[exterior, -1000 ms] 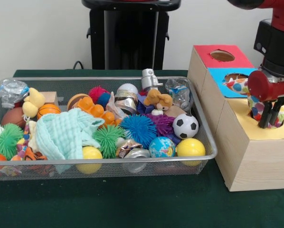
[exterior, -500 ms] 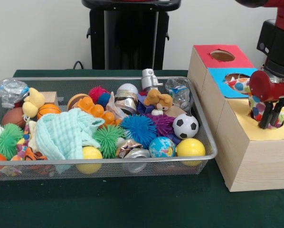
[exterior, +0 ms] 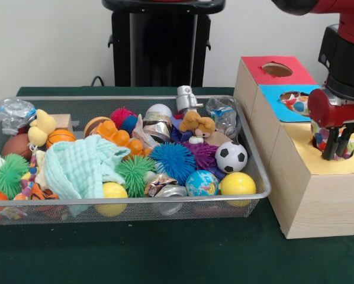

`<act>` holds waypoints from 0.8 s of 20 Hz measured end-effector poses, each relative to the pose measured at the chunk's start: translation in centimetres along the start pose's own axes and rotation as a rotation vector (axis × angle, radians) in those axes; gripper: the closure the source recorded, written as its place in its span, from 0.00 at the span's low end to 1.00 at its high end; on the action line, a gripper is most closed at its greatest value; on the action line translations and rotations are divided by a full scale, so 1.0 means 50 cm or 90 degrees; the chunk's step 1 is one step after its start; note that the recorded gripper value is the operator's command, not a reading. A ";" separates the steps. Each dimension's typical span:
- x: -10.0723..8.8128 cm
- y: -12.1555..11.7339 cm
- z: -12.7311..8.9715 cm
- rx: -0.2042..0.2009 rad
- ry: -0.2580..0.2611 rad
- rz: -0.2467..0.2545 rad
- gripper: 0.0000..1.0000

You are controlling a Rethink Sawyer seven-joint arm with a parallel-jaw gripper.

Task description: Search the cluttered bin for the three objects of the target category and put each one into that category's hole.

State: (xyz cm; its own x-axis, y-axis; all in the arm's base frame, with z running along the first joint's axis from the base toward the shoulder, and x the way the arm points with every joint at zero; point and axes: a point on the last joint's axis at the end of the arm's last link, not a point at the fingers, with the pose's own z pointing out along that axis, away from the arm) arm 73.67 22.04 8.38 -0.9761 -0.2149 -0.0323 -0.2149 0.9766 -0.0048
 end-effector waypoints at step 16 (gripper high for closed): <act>0.039 0.041 -0.006 0.062 -0.035 0.061 1.00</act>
State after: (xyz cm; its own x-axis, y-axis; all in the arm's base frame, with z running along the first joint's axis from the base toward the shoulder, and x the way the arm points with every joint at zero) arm 71.32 23.65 8.61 -0.9883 -0.1222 -0.0917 -0.1134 0.9889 -0.0955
